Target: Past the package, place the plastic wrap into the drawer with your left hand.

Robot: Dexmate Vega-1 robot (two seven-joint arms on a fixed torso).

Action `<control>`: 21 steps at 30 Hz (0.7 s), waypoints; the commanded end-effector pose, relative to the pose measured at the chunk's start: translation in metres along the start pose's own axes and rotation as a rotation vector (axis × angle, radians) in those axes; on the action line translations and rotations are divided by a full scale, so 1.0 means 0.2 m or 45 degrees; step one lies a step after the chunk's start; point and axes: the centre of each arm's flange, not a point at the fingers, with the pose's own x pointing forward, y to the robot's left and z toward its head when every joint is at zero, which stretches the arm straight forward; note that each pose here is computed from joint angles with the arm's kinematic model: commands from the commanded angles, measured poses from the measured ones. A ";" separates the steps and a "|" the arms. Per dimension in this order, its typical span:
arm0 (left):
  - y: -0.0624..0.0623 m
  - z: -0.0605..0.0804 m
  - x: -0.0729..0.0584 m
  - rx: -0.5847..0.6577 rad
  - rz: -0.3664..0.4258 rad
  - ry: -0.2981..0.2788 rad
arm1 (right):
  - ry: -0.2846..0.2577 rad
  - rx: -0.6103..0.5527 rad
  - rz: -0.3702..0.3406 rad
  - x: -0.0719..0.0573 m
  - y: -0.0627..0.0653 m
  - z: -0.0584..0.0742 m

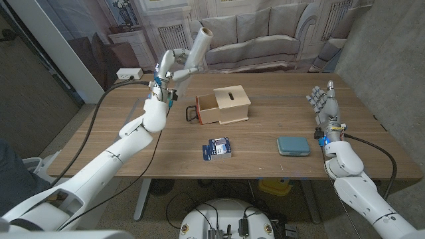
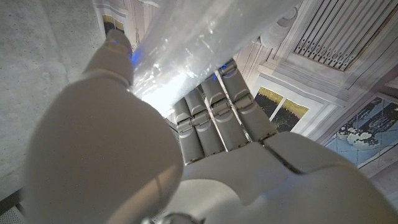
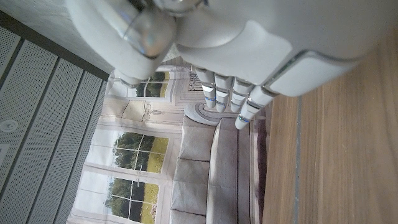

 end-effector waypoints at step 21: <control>-0.24 0.01 0.12 -0.217 -0.122 -0.077 | -0.009 -0.008 -0.040 -0.02 -0.06 0.00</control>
